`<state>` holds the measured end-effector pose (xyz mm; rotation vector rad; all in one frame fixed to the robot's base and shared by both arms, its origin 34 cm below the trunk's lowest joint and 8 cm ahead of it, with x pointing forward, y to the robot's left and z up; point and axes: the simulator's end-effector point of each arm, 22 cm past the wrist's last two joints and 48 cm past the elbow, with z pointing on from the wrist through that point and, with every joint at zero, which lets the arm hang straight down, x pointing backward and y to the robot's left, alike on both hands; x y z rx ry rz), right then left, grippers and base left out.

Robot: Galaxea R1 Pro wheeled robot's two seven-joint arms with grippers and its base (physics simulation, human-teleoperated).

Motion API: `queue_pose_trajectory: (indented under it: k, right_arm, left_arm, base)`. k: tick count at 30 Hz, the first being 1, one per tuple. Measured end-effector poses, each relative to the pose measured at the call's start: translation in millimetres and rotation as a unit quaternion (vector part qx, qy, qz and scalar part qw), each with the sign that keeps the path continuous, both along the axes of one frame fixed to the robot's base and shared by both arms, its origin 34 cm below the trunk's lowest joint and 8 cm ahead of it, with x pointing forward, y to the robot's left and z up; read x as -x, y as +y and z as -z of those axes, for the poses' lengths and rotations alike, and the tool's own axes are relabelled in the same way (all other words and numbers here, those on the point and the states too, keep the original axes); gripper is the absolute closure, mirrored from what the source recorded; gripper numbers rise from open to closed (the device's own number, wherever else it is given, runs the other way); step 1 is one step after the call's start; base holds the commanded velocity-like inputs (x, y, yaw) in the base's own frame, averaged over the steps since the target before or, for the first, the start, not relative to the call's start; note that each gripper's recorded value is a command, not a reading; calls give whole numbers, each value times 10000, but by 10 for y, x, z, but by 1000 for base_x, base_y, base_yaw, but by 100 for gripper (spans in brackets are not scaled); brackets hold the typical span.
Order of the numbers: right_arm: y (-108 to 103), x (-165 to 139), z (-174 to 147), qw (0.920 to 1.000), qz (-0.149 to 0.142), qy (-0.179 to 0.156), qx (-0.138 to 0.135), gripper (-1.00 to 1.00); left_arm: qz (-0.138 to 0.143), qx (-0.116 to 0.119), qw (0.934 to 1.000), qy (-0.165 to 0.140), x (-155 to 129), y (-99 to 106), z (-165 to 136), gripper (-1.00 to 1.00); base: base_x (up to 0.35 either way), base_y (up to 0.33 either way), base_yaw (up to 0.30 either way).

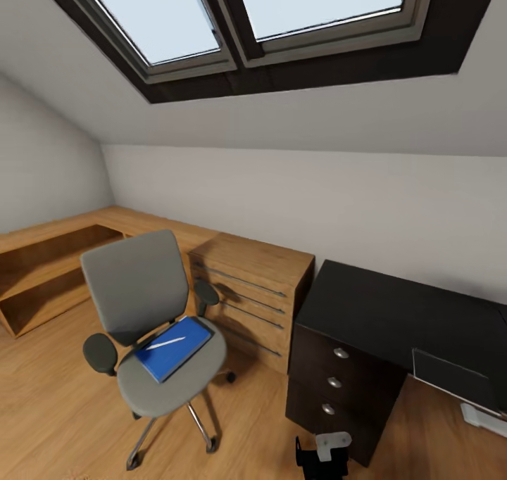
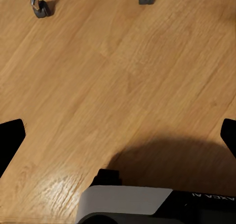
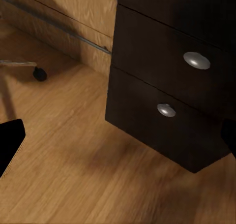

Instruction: In the bedroom, organize the workspace by keeping the computer under the desk, ensuring the monitor is on the desk, placing the keyboard on the desk next to the monitor, placing the mouse on the desk next to the keyboard, moving the folder from the swivel chair onto the desk next to the mouse, stacking the notebook on top of the folder with the pen on top of the notebook, and positioning the swivel chair next to the desk.

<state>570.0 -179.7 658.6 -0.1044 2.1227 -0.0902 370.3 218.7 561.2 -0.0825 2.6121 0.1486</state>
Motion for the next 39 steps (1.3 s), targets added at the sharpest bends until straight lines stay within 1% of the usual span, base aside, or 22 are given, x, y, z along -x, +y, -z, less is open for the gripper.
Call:
queue_pose_trajectory:
  k: [10,39]
  right_arm:
    - [-1,1,2,10000,0,5,1,-100]
    - [1,2,3,10000,-6,7,3,-100]
  left_arm:
    - [0,-55,10000,15,13,60,9,-100]
    - [-29,-75,10000,33,26,83,16,-100]
  base:
    - [0,0,280]
    - [0,0,280]
